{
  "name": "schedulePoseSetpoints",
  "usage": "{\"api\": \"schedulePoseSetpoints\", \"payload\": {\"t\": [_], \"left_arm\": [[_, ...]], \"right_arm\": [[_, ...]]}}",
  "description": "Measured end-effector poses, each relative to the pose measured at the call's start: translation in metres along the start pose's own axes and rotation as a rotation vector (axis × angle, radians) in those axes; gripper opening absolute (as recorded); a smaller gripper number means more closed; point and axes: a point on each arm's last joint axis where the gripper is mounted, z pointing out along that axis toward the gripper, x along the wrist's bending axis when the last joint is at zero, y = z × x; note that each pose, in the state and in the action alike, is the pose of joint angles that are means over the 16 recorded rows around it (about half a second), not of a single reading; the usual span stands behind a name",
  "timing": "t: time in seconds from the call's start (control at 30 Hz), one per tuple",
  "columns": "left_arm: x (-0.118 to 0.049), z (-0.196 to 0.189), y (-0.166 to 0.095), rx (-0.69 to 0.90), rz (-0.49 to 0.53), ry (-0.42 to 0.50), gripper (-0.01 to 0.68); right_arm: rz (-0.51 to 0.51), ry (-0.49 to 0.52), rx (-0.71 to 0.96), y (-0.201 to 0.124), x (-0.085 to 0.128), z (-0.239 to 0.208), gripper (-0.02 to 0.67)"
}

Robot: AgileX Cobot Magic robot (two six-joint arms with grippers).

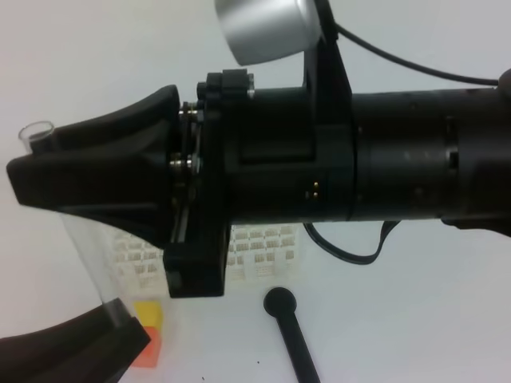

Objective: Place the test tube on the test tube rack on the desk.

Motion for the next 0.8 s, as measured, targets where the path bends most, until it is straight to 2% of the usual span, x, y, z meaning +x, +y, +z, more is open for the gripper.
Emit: {"api": "schedulePoseSetpoints", "payload": {"t": [0.17, 0.37, 0.8], "left_arm": [[0.0011, 0.0, -0.0013, 0.014, -0.028, 0.013, 0.111], [0.0026, -0.0001, -0.0029, 0.031, -0.057, 0.03, 0.135], [0.005, 0.001, 0.0041, 0.047, -0.039, 0.065, 0.297]], "right_arm": [[-0.01, -0.015, 0.004, -0.0012, -0.0022, 0.001, 0.145], [-0.019, -0.027, 0.01, -0.0027, -0.0044, 0.0021, 0.126], [-0.068, -0.023, 0.008, -0.0028, -0.0044, 0.0025, 0.125]]}}
